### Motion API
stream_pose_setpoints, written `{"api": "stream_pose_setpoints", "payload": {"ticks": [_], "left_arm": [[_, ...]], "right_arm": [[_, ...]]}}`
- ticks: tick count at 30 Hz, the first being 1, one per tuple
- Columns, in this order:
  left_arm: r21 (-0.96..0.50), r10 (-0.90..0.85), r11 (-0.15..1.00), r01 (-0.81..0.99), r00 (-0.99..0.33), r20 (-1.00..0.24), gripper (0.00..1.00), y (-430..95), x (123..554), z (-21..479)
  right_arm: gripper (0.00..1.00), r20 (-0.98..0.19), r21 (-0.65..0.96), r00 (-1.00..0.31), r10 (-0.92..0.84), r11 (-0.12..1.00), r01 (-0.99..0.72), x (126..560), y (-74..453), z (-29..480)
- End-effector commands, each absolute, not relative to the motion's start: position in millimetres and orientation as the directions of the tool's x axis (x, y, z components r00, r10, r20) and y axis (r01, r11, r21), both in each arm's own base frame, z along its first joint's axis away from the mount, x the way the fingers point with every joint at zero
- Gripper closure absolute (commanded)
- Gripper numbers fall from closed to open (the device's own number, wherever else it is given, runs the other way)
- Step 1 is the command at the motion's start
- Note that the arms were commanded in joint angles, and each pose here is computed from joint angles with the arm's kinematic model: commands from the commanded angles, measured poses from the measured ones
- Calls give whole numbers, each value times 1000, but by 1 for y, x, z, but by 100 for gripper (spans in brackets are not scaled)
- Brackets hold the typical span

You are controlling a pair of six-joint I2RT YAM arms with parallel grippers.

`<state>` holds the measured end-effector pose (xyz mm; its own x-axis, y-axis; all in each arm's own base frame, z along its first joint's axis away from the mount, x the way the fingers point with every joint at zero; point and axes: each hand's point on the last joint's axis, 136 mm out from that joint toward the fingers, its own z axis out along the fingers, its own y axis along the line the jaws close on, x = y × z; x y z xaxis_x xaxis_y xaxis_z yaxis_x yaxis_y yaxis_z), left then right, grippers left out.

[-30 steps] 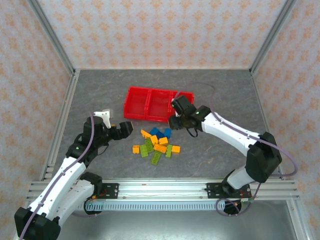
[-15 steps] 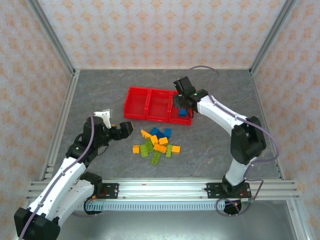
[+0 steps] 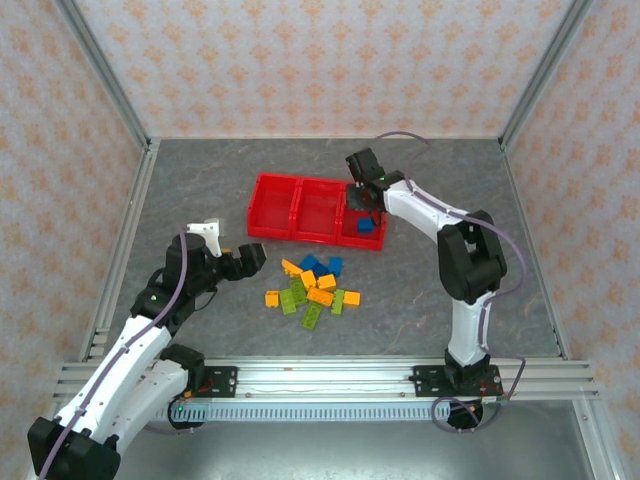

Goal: Sort the legos into containers by color
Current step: Place the lego in the container.

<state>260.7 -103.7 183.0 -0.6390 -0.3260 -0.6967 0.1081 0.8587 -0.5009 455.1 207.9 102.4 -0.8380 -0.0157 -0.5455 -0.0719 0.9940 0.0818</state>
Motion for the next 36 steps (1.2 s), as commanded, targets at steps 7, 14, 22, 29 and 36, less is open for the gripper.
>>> {"api": "stream_pose_setpoints", "payload": {"ticks": [7, 14, 22, 29, 36], "left_arm": [[-486, -324, 866, 118, -607, -725, 1, -102, 264, 191], [-477, -316, 871, 118, -608, -728, 1, -101, 263, 192], [-453, -264, 882, 130, -659, -704, 1, -112, 261, 185], [-354, -129, 919, 174, -715, -687, 1, -151, 260, 177], [-239, 66, 933, 268, -782, -619, 1, -217, 271, 157]], "right_arm": [[34, -566, 107, -824, 14, 993, -57, 464, 211, 122], [29, -586, 135, -809, 40, 990, -48, 457, 208, 146], [0, -664, 191, -740, 106, 981, -30, 426, 188, 201], [0, -748, 137, -656, 97, 990, -10, 384, 148, 236], [0, -857, 103, -479, 191, 974, 203, 339, 76, 257]]}}
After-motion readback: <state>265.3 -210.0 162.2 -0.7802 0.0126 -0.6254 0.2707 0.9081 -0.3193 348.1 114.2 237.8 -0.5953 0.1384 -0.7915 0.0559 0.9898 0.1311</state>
